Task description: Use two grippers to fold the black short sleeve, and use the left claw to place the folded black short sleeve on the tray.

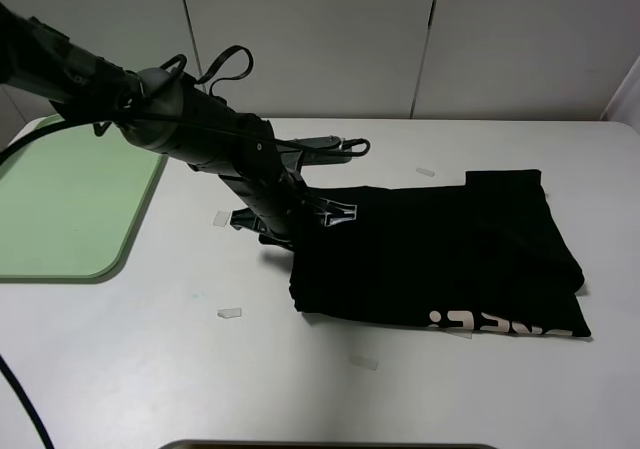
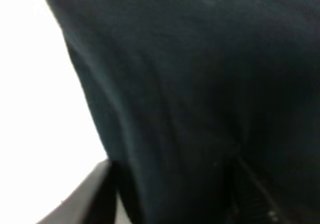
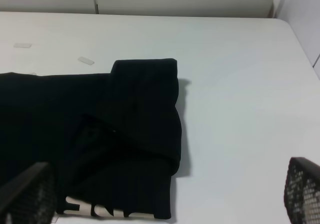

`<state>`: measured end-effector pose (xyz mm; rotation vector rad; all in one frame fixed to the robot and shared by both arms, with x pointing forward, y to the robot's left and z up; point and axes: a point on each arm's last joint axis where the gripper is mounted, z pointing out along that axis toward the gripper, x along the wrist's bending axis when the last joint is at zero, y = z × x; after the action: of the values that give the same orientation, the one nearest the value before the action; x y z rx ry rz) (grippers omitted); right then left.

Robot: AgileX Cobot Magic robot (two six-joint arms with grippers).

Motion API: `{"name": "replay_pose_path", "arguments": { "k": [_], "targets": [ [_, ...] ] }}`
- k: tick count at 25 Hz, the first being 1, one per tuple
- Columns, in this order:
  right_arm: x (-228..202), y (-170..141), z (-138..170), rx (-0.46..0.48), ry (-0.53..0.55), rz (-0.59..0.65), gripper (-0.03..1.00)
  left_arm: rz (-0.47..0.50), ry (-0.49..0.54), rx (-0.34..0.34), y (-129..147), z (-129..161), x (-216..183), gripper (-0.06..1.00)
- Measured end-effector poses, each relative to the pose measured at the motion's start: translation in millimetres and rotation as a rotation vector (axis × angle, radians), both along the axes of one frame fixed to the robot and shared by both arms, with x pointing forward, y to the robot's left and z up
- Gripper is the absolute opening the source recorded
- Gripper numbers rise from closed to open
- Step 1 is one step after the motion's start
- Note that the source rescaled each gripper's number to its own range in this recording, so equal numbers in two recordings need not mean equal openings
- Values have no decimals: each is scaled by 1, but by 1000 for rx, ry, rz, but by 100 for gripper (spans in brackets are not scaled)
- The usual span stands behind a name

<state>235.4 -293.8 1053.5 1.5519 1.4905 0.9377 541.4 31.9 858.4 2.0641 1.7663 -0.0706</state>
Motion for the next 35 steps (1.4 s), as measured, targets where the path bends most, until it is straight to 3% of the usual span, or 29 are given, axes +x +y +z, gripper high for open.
{"name": "replay_pose_path", "arguments": {
  "k": [7, 14, 25, 35],
  "targets": [
    [0, 0, 0, 1, 0, 0, 100, 2, -4, -1, 0, -1, 0, 20],
    [0, 0, 0, 1, -1, 1, 100, 54, -45, -61, -12, -6, 1, 1],
    [0, 0, 0, 1, -1, 1, 100, 63, -45, -64, -11, -5, 2, 0],
    [0, 0, 0, 1, -1, 1, 100, 35, -38, -42, 13, 32, 12, 0]
  ]
}}
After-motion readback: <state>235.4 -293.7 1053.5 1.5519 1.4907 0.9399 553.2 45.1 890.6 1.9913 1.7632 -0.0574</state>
